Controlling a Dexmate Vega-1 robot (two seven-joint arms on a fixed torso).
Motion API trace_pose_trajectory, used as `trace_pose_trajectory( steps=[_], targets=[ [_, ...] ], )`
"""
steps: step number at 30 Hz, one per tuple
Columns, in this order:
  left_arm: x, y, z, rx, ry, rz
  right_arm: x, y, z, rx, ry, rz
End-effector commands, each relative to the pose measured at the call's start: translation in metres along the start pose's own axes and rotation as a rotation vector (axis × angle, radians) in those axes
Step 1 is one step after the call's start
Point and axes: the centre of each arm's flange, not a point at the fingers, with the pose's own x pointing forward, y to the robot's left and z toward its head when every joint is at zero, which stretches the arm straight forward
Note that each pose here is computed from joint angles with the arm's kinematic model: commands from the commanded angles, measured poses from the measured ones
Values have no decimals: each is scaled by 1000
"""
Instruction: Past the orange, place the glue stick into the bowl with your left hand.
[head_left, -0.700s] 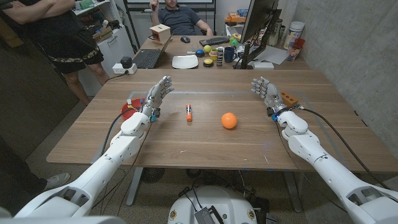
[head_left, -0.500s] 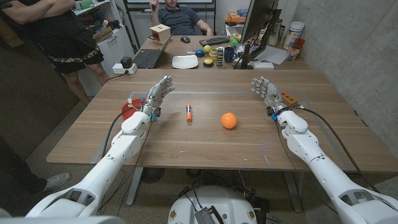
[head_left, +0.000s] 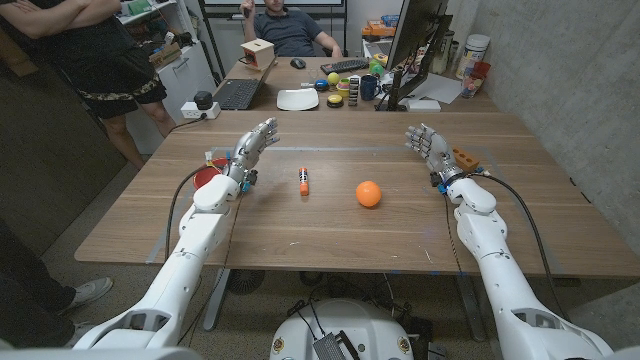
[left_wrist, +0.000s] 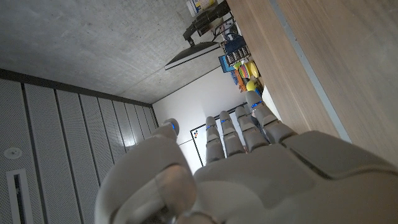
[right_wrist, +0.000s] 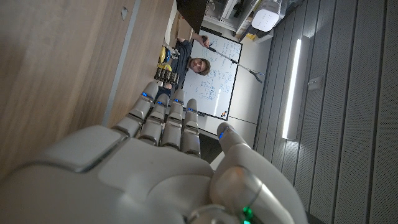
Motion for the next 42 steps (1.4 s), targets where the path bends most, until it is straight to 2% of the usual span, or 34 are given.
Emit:
trace_pose_trajectory(
  steps=[1, 12, 24, 29, 32, 39, 42],
  targets=[
    [2, 2, 18, 209, 3, -7, -3, -2, -5, 11, 7, 1],
    [9, -4, 48, 431, -9, -24, -4, -5, -6, 17, -7, -3],
    [13, -17, 67, 620, -18, -35, -5, -10, -6, 24, -19, -5],
    [15, -25, 76, 698, -11, -19, -4, -11, -6, 23, -26, -7],
    [14, -31, 80, 725, -7, 16, -3, -11, -5, 24, -30, -2],
    [13, -45, 88, 818, 48, 110, -1, -11, -2, 18, -45, 4],
    [14, -48, 88, 816, 42, 92, 0, -12, -2, 18, -44, 7]
  ],
)
